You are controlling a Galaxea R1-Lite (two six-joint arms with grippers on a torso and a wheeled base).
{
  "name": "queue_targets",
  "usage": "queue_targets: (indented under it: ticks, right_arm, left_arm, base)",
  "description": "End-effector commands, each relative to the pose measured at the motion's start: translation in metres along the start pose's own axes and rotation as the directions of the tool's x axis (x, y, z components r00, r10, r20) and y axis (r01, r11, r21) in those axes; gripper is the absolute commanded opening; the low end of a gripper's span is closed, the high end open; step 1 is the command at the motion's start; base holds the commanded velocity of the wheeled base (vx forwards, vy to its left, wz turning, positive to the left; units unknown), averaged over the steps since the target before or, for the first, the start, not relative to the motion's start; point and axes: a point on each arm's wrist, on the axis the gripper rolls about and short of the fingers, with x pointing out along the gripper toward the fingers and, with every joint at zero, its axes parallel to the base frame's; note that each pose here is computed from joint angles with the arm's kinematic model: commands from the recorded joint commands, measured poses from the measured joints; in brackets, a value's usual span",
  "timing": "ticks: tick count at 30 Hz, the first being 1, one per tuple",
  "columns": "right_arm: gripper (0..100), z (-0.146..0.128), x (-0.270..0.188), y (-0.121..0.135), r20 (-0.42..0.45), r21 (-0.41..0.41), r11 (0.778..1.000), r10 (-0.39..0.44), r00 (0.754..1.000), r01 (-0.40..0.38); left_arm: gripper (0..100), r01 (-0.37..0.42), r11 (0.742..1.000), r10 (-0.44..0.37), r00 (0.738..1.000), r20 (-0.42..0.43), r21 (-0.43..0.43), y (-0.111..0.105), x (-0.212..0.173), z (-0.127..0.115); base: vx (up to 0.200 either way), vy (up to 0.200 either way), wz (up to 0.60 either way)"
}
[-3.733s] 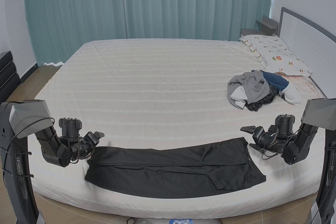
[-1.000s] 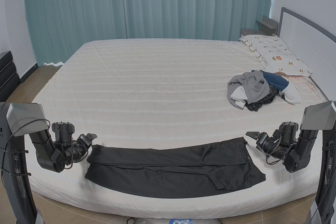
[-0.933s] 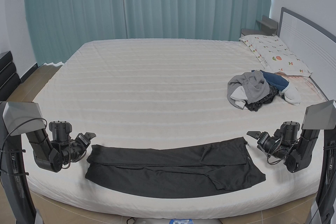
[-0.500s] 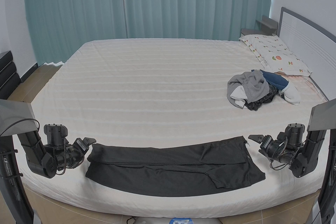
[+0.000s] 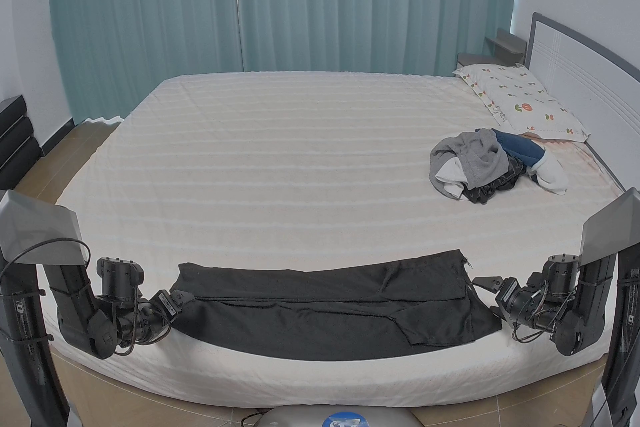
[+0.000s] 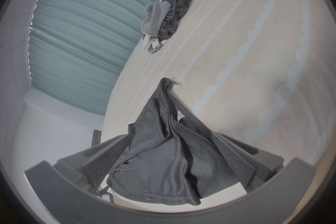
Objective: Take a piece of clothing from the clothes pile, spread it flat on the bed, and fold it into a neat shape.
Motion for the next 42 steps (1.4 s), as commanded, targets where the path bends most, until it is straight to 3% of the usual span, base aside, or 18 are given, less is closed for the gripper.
queue_targets:
  ticks: [1, 9, 10, 15, 24, 42]
  right_arm:
    - [100, -0.004, 0.002, -0.005, -0.016, 0.007, 1.0, -0.015, 1.0, 0.015]
    - [100, -0.005, 0.002, -0.005, -0.018, 0.004, 1.0, -0.016, 1.0, 0.016]
    - [100, -0.005, 0.002, -0.005, -0.017, 0.004, 1.0, -0.015, 1.0, 0.015]
    - [100, -0.006, 0.002, -0.005, -0.022, 0.003, 1.0, -0.018, 1.0, 0.018]
    - [100, -0.006, 0.001, -0.006, -0.022, 0.003, 1.0, -0.02, 1.0, 0.02]
    - [100, -0.006, 0.0, -0.005, -0.022, 0.006, 1.0, -0.02, 1.0, 0.02]
  left_arm:
    - [100, -0.036, 0.999, 0.036, 0.999, -0.012, 0.031, 0.001, 0.015, -0.014]
    - [100, -0.036, 0.999, 0.035, 0.999, 0.025, 0.04, 0.0, 0.019, -0.016]
    - [0, -0.044, 0.998, 0.043, 0.998, 0.037, 0.036, 0.0, 0.019, -0.015]
    - [0, -0.116, 0.993, 0.114, 0.99, 0.08, 0.03, 0.005, 0.015, -0.018]
    - [0, -0.213, 0.976, 0.21, 0.974, 0.08, 0.035, 0.018, 0.002, -0.028]
    - [0, -0.231, 0.969, 0.226, 0.972, 0.069, 0.083, 0.022, -0.008, -0.032]
  base:
    - [0.0, 0.0, 0.0]
    - [0.0, 0.0, 0.0]
    - [0.0, 0.0, 0.0]
    - [0.0, 0.0, 0.0]
    - [0.0, 0.0, 0.0]
    - [0.0, 0.0, 0.0]
